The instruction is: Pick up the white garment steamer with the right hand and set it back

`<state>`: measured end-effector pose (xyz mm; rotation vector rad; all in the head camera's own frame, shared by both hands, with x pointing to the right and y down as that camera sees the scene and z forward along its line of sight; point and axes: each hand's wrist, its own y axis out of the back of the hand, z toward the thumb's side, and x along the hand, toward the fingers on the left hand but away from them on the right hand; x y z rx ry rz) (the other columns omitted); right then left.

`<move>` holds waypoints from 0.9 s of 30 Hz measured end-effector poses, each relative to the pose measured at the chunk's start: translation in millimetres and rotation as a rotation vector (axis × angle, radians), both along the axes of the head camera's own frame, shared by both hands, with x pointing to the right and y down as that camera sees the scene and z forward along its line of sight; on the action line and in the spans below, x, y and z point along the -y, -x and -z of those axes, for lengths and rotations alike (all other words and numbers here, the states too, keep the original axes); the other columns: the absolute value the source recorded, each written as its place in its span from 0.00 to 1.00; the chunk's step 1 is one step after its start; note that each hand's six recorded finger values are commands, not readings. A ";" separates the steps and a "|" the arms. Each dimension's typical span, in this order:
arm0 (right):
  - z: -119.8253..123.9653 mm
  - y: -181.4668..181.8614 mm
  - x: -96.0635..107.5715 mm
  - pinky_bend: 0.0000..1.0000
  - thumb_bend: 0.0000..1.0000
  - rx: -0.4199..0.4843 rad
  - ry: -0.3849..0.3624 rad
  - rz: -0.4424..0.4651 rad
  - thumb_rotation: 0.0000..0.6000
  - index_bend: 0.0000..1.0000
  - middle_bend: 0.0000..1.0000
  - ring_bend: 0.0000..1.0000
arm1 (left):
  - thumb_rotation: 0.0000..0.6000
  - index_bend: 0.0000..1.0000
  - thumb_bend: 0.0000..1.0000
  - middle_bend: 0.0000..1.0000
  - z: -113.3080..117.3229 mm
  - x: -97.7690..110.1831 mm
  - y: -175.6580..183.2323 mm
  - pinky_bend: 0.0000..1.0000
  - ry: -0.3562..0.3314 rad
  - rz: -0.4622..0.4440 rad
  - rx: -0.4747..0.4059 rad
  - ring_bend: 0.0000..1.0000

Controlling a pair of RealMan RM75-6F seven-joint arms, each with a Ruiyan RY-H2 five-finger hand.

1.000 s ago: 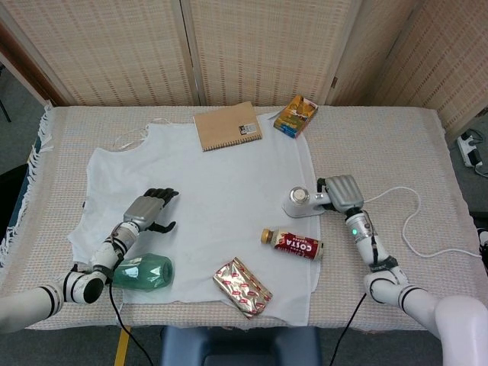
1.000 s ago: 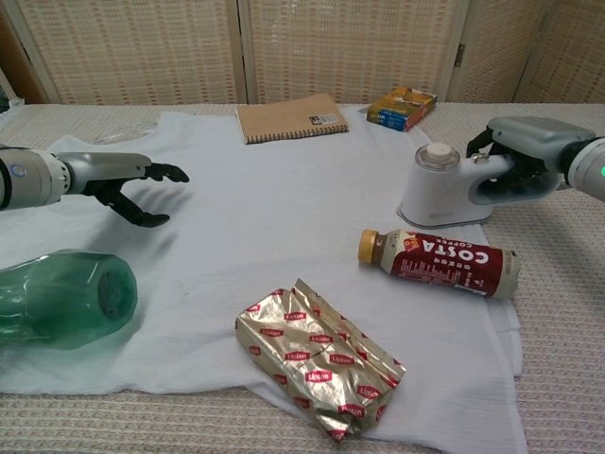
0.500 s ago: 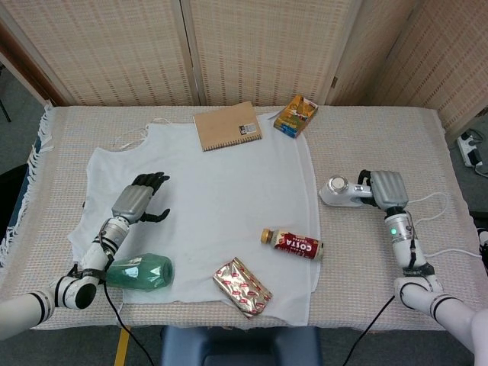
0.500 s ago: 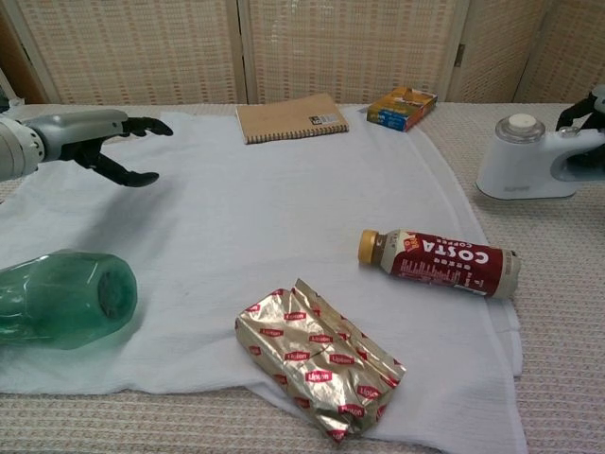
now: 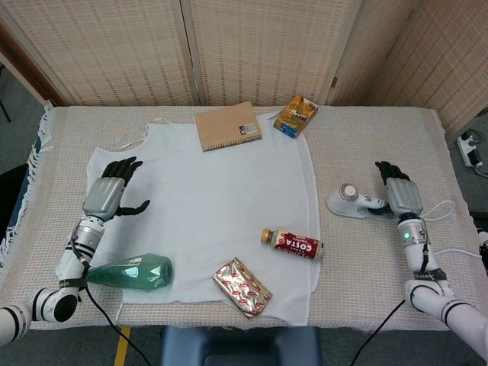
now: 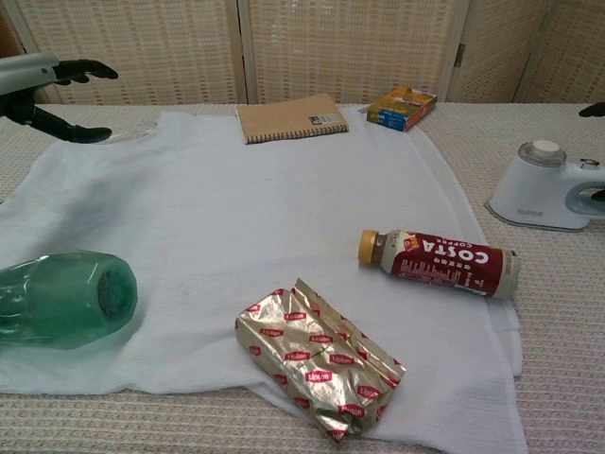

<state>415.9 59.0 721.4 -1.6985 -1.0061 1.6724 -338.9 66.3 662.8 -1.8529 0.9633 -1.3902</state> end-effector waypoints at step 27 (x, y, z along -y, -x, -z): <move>167.7 -40.3 -125.7 0.12 0.14 -0.002 -0.301 0.012 1.00 0.01 0.15 0.02 | 1.00 0.14 0.30 0.07 68.7 -98.5 132.4 0.00 -0.193 0.300 0.196 0.02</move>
